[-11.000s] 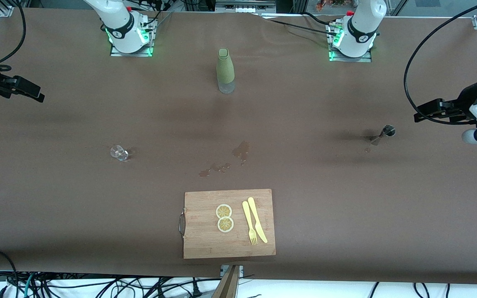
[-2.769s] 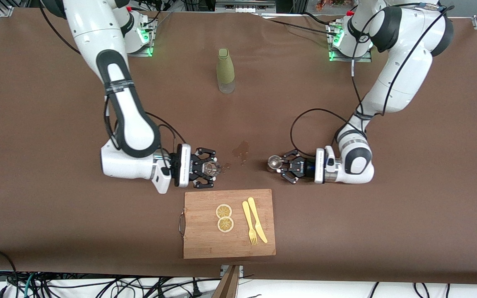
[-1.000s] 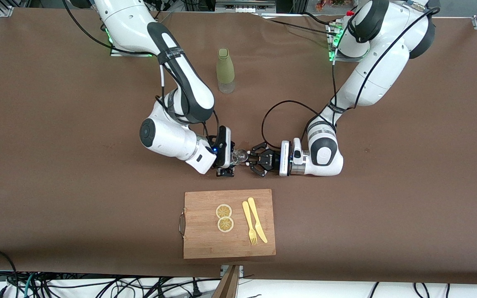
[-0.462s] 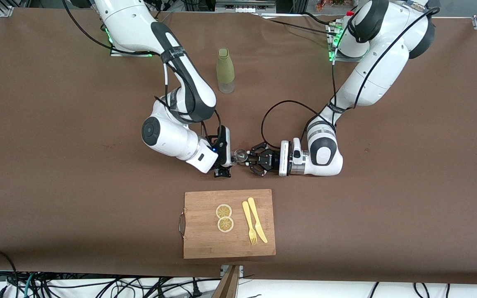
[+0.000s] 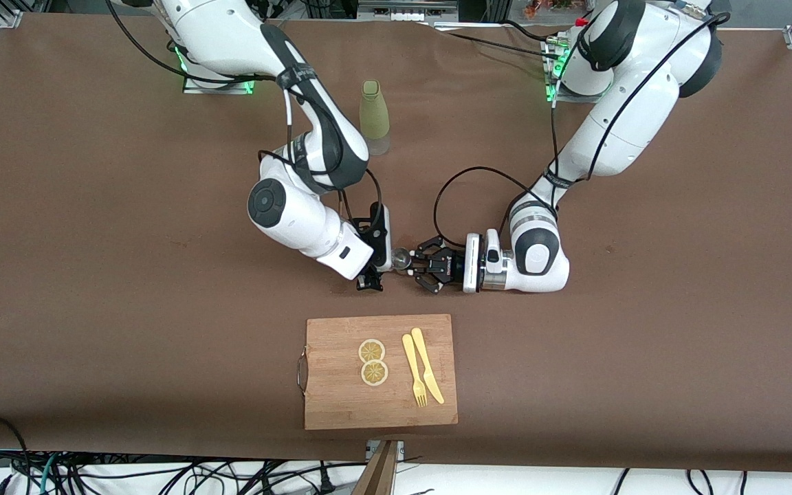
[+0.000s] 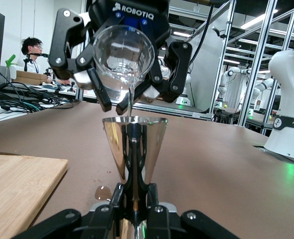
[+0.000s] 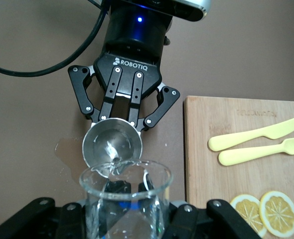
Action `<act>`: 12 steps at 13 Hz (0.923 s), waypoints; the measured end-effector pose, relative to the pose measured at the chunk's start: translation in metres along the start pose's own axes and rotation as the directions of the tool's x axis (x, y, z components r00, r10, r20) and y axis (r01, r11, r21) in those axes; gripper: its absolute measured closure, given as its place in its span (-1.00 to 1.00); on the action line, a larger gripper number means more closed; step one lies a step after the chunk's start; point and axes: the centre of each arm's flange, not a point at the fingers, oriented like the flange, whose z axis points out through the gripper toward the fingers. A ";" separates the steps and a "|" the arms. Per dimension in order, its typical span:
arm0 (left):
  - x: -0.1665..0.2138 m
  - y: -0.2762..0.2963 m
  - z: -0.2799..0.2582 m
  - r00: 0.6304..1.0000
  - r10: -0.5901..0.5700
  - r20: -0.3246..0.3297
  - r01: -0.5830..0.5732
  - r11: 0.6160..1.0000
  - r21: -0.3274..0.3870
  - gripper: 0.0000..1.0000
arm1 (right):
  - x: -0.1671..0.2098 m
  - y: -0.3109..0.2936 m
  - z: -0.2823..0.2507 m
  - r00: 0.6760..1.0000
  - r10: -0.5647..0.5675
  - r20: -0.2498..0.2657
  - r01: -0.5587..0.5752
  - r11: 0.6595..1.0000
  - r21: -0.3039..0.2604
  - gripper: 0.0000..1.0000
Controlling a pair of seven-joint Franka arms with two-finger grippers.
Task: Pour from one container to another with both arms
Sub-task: 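Tilt the glass cup with the right gripper to pour into the jigger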
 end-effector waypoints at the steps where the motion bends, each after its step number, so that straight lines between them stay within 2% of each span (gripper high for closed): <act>1: 0.000 0.000 0.000 1.000 0.000 0.000 0.000 1.000 0.000 0.58 | 0.004 -0.002 0.000 1.000 -0.007 0.013 0.007 1.000 -0.002 0.74; 5: 0.000 0.000 0.000 1.000 0.000 0.000 0.000 1.000 0.000 0.58 | 0.012 -0.008 0.003 0.999 -0.005 0.053 0.005 1.000 -0.001 0.74; 8: 0.001 0.000 0.000 1.000 0.001 -0.001 -0.001 1.000 0.000 0.58 | 0.011 -0.008 0.002 0.998 0.010 0.054 -0.010 1.000 -0.003 0.74; 10: 0.001 0.000 0.001 1.000 0.001 -0.001 -0.001 1.000 0.000 0.58 | 0.010 -0.007 0.000 0.996 0.068 0.056 -0.068 0.998 -0.002 0.74; 12: 0.001 0.000 0.001 1.000 0.002 -0.002 -0.002 1.000 -0.001 0.58 | 0.012 -0.006 -0.006 0.990 0.141 0.028 -0.141 0.990 0.004 0.74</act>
